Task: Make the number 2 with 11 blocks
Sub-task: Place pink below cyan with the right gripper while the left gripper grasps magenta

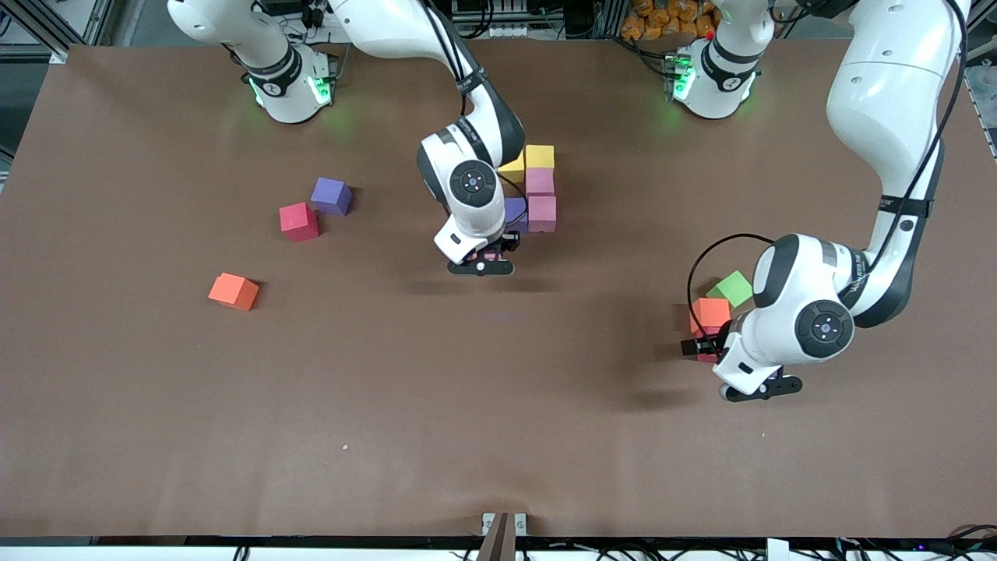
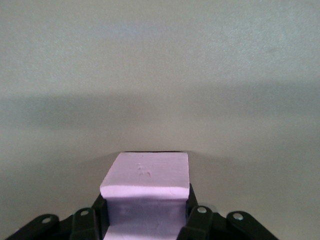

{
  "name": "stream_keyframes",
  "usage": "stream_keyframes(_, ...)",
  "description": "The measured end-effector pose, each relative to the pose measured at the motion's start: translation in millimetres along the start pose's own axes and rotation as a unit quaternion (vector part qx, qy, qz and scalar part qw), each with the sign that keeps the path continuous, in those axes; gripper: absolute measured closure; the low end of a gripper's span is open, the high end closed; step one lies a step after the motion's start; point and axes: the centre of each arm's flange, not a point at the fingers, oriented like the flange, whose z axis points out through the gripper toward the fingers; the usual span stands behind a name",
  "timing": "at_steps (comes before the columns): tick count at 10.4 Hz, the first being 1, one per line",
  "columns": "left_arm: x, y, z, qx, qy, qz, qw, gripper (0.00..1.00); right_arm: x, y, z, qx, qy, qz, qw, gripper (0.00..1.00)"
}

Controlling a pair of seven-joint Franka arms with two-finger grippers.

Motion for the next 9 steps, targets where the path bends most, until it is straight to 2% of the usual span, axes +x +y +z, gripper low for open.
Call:
stream_keyframes(5,8,-17,19,0.01,-0.005,0.009,1.0,0.0,-3,-2,3,-0.003,0.004,-0.005,1.0,0.4)
stream_keyframes(9,11,-21,38,0.019,-0.01,0.016,1.0,0.0,-11,-10,3,-0.019,0.021,-0.031,0.999,0.4)
